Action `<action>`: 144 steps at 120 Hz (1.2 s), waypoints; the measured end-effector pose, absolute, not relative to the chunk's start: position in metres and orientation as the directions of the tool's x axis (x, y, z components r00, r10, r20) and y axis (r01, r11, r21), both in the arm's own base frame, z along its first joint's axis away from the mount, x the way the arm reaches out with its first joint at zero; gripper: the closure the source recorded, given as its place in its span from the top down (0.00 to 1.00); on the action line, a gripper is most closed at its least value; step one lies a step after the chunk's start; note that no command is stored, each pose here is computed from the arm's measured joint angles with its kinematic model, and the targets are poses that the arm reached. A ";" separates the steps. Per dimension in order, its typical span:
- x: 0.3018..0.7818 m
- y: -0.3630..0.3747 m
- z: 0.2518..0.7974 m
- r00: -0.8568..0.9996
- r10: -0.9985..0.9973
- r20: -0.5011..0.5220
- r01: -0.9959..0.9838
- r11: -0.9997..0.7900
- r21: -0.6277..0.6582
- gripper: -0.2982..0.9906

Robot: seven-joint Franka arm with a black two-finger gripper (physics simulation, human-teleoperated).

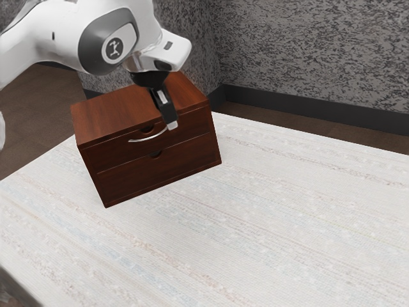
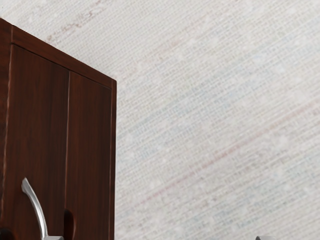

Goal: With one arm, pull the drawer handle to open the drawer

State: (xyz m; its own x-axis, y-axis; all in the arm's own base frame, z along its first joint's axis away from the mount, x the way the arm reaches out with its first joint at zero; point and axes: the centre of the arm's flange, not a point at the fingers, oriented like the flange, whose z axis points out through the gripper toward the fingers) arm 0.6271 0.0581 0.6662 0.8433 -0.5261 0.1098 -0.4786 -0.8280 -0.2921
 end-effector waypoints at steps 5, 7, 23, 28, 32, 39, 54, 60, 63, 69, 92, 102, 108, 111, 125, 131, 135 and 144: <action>0.631 0.062 0.663 0.841 -0.528 0.115 -0.477 -0.826 -0.300 0.56; 0.632 0.064 0.661 0.841 -0.528 0.117 -0.476 -0.825 -0.303 0.55; 0.636 0.086 0.658 0.846 -0.518 0.128 -0.454 -0.824 -0.338 0.52; 0.635 0.094 0.659 0.848 -0.515 0.125 -0.447 -0.822 -0.353 0.52; 0.635 0.098 0.658 0.848 -0.517 0.119 -0.447 -0.817 -0.364 0.51; 0.636 0.101 0.655 0.845 -0.523 0.108 -0.452 -0.808 -0.377 0.51; 0.636 0.110 0.647 0.841 -0.535 0.077 -0.467 -0.791 -0.396 0.51; 0.637 0.111 0.642 0.839 -0.540 0.067 -0.474 -0.785 -0.399 0.50; 0.637 0.113 0.639 0.838 -0.542 0.061 -0.477 -0.783 -0.399 0.49; 0.637 0.117 0.633 0.837 -0.544 0.053 -0.481 -0.780 -0.401 0.48; 0.636 0.132 0.615 0.841 -0.540 0.023 -0.488 -0.776 -0.399 0.45; 0.636 0.133 0.611 0.843 -0.538 0.020 -0.487 -0.777 -0.398 0.44; 0.637 0.133 0.609 0.845 -0.534 0.021 -0.484 -0.780 -0.397 0.44; 0.638 0.133 0.607 0.847 -0.531 0.021 -0.481 -0.783 -0.395 0.43; 0.647 0.134 0.591 0.855 -0.518 0.018 -0.473 -0.793 -0.383 0.43; 0.650 0.134 0.585 0.858 -0.514 0.019 -0.469 -0.798 -0.378 0.43; 0.652 0.134 0.582 0.860 -0.510 0.019 -0.466 -0.801 -0.376 0.43; 0.654 0.137 0.578 0.866 -0.499 0.022 -0.455 -0.807 -0.375 0.43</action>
State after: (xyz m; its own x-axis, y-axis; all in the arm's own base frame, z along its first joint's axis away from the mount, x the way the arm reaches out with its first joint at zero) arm 0.6539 0.1374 0.5783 0.8664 -0.4989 0.0222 -0.4553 -0.8074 -0.3751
